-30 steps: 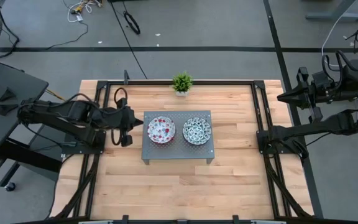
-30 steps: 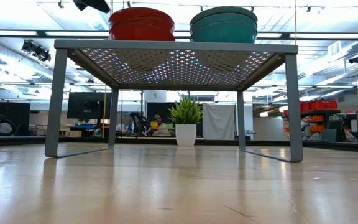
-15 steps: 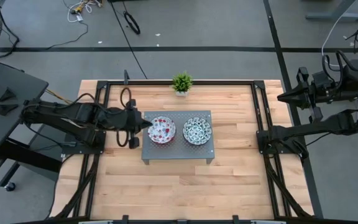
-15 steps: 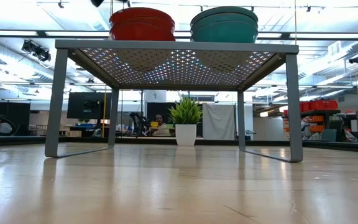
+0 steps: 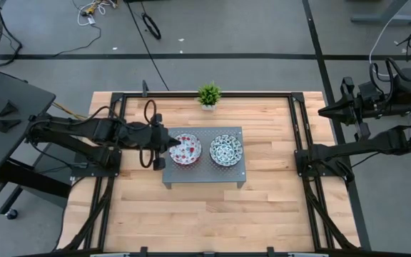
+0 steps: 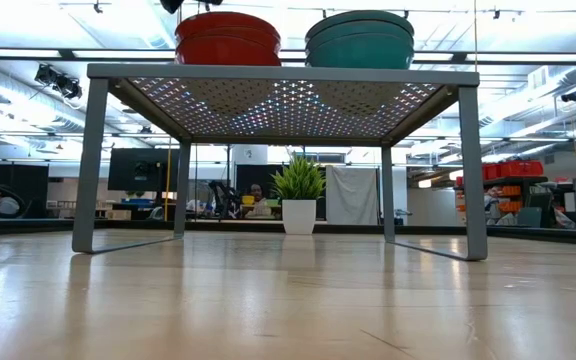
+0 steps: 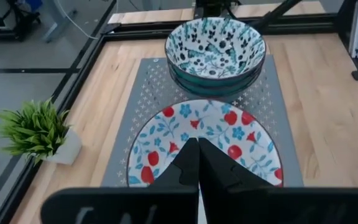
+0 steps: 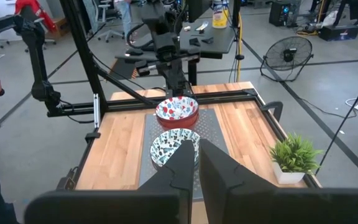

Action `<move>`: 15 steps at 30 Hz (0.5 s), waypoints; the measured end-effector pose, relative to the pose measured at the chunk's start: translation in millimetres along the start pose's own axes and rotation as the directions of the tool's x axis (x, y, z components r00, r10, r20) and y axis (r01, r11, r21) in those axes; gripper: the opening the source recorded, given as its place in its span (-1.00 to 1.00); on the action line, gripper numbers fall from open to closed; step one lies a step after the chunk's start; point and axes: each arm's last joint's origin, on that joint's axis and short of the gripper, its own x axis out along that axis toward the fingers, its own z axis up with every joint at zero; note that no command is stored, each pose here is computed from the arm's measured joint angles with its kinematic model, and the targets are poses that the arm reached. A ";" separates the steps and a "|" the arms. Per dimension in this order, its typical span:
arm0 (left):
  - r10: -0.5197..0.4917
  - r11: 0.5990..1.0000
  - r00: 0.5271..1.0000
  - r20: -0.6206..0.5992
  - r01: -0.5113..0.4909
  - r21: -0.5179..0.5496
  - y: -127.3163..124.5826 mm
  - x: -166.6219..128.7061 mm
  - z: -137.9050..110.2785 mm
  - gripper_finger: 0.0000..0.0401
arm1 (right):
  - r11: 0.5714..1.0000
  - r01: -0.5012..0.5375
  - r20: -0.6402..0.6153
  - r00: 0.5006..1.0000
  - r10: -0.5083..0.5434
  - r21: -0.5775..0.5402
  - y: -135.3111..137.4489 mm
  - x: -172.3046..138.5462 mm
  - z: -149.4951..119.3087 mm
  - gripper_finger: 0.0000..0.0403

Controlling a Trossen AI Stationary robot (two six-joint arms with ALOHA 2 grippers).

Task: Pick & Place Mini bowls
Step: Stack the red patterned bowl on the other red patterned bowls on the shelf

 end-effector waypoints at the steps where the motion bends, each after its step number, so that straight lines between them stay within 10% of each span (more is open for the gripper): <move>1: 0.001 1.000 1.000 0.000 -0.001 0.005 0.1 -0.1 0.0 -1.00 | 1.000 0.000 0.000 1.000 0.000 0.000 0.0 0.0 0.1 -0.85; 15: -0.031 0.997 0.974 -0.223 0.045 0.058 0.7 -2.6 -21.9 -1.00 | 1.000 0.000 0.000 1.000 0.000 0.000 0.0 0.1 0.0 -0.85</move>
